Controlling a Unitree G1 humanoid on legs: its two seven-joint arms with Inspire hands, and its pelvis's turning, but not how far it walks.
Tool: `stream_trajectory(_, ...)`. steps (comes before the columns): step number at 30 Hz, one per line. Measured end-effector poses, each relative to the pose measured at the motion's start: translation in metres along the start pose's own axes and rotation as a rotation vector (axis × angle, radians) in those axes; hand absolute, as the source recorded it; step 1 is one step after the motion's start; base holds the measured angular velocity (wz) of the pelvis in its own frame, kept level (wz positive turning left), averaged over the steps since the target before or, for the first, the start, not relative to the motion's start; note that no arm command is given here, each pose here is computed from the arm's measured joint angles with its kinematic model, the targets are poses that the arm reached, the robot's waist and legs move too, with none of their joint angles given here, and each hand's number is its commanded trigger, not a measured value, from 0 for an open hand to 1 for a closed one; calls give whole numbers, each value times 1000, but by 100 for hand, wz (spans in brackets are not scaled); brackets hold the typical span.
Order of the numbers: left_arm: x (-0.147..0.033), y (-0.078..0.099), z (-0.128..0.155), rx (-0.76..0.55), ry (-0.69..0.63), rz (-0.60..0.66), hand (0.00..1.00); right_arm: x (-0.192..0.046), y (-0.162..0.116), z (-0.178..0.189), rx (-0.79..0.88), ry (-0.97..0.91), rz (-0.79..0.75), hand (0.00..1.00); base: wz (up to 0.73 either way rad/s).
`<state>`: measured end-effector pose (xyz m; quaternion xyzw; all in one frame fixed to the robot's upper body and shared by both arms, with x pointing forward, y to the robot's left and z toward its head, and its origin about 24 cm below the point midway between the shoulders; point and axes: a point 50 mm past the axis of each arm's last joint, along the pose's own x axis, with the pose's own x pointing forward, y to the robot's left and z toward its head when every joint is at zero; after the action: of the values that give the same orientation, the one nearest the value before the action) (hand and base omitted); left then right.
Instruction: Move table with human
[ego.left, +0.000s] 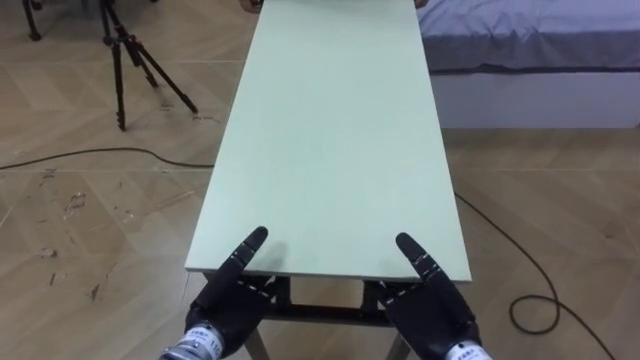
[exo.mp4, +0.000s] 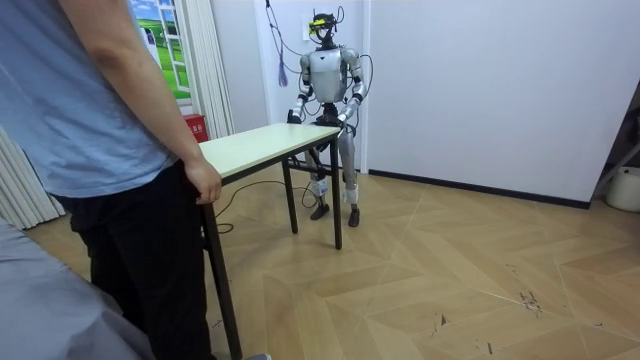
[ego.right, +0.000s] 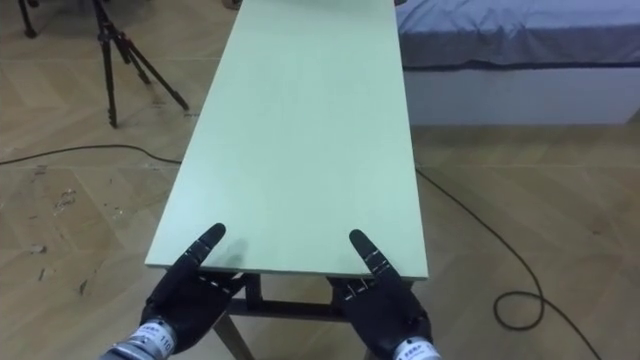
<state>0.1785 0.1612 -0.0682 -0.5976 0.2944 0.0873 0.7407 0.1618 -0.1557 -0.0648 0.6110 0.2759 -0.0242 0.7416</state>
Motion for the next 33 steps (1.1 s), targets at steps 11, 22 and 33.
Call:
stream_trajectory(11,0,1,-4,-15,6,7,100,0,1,-2,47,-30,-34,100,0)
stream_trajectory(22,1,-1,-11,-33,34,-6,100,-1,-5,0,58,-59,-107,100,0)
stream_trajectory(33,1,0,-10,-11,31,0,100,-1,-4,0,55,-59,-111,100,0)
